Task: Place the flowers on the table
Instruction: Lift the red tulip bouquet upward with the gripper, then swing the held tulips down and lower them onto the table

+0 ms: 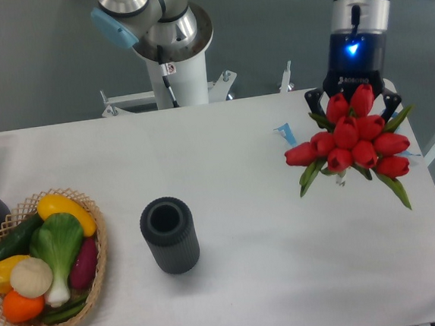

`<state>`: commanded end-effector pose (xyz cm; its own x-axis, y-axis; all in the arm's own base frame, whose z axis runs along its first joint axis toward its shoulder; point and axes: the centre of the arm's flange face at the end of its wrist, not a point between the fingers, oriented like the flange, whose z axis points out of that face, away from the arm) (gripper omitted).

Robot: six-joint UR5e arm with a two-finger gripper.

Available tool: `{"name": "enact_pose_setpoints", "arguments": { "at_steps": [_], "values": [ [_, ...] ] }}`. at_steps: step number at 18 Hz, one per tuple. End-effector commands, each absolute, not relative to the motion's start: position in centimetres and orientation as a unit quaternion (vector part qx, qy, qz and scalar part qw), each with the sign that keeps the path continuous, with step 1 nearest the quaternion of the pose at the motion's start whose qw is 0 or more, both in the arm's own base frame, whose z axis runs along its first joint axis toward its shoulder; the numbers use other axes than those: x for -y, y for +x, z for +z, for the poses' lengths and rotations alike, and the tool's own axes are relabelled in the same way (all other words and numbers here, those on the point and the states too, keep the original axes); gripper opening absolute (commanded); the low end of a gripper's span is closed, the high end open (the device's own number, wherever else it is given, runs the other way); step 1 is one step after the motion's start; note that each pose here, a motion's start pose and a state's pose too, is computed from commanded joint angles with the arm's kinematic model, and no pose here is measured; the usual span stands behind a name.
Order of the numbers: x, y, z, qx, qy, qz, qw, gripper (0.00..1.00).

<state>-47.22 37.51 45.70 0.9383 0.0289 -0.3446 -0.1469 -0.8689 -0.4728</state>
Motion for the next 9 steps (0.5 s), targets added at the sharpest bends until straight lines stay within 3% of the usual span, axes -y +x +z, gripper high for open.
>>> {"name": "enact_pose_setpoints", "arguments": {
  "at_steps": [4,9],
  "values": [
    [-41.2,-45.8,41.7,-0.092,-0.971,0.195,0.105,0.31],
    [-44.6,-46.0,35.9,-0.123,-0.972,0.199,-0.009,0.32]
  ]
}}
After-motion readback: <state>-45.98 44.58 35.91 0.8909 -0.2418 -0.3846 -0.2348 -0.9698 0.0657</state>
